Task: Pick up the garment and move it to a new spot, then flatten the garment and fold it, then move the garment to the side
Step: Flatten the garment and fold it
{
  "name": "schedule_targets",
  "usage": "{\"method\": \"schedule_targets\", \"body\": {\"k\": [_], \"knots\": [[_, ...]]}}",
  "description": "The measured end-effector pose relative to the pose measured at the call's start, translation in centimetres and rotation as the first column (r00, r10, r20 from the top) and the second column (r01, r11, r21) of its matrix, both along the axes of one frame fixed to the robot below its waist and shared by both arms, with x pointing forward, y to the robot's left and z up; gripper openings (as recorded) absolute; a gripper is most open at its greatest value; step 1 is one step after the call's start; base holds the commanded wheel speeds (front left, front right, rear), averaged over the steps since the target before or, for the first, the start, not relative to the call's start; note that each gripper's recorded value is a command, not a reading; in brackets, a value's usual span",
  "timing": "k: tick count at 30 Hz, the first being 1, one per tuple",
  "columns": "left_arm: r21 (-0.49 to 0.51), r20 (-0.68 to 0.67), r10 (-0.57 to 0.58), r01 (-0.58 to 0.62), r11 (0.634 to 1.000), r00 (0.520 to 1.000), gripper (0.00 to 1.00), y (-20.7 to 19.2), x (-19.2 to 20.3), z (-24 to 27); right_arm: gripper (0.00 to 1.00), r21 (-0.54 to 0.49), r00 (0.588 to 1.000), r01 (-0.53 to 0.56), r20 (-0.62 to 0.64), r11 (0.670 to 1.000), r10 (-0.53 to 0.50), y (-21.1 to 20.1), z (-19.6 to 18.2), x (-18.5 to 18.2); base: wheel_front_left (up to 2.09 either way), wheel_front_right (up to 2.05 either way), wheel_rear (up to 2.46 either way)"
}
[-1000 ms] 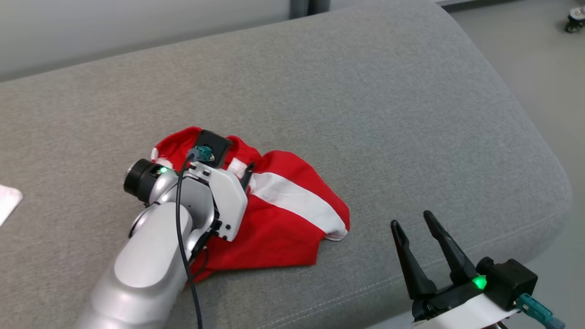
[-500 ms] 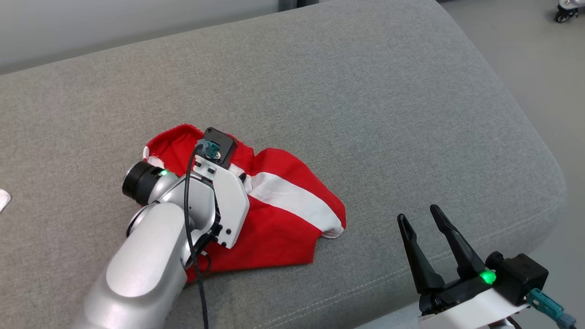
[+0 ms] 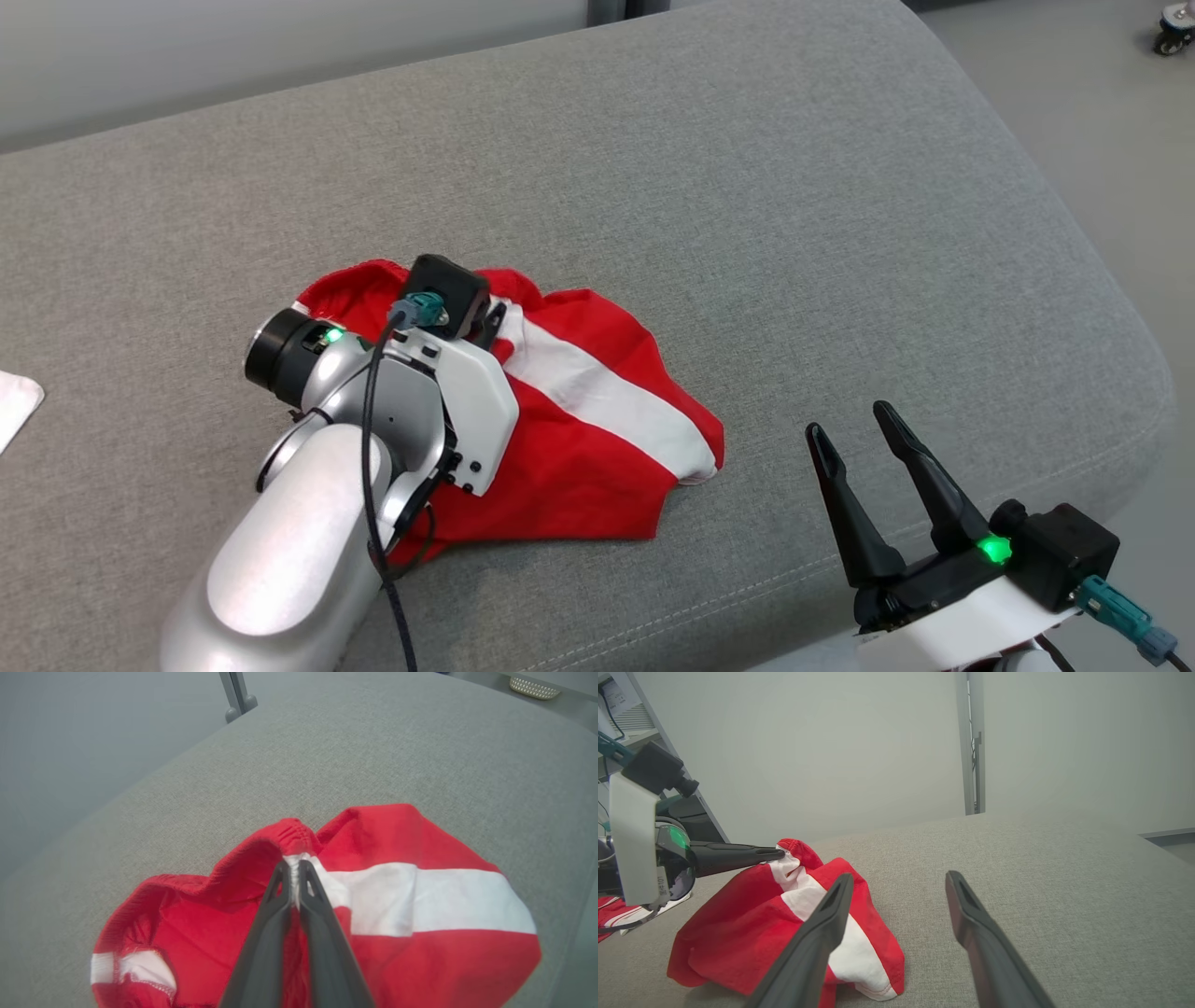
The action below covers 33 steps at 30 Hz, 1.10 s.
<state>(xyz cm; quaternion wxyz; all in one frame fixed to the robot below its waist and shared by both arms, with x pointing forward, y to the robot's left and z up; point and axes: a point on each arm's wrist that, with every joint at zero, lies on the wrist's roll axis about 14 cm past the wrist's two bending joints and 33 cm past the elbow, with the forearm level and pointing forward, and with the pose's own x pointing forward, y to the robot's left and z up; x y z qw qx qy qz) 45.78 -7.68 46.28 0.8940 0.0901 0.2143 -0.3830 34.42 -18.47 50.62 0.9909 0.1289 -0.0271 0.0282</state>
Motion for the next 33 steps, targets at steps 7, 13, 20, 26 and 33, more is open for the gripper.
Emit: {"method": "schedule_targets", "body": {"k": [7, 13, 20, 26, 33], "knots": [[-0.149, 0.118, 0.190, -0.172, 0.974, 0.975, 0.00, 4.6, 2.6, 4.4, 1.00, 0.123, 0.994, -0.083, -0.054, 0.989, 0.090, 2.9, -1.8, 0.1, 0.00, 0.00, 0.00], [-0.212, 0.080, 0.393, -0.369, 0.905, 0.916, 0.00, 12.4, 1.8, 3.7, 1.00, 0.265, 0.983, -0.110, -0.116, 0.958, 0.145, 4.4, -3.8, 0.4, 0.00, 0.00, 0.00], [-0.226, 0.030, 0.524, -0.505, 0.833, 0.851, 0.00, 18.3, -0.6, 2.0, 1.00, 0.406, 0.961, -0.105, -0.194, 0.908, 0.198, 6.1, -6.2, 2.1, 0.00, 0.00, 0.00], [-0.212, 0.003, 0.577, -0.563, 0.799, 0.817, 0.00, 20.6, -2.1, 0.7, 1.00, 0.431, 0.925, -0.163, -0.246, 0.888, 0.289, 8.5, -7.8, 4.7, 0.00, 0.00, 0.00], [-0.207, -0.020, 0.600, -0.590, 0.780, 0.800, 0.00, 21.1, -2.8, -0.2, 1.00, 0.368, 0.891, -0.215, -0.305, 0.905, 0.336, 10.5, -9.5, 7.2, 0.00, 0.00, 0.00]]}}
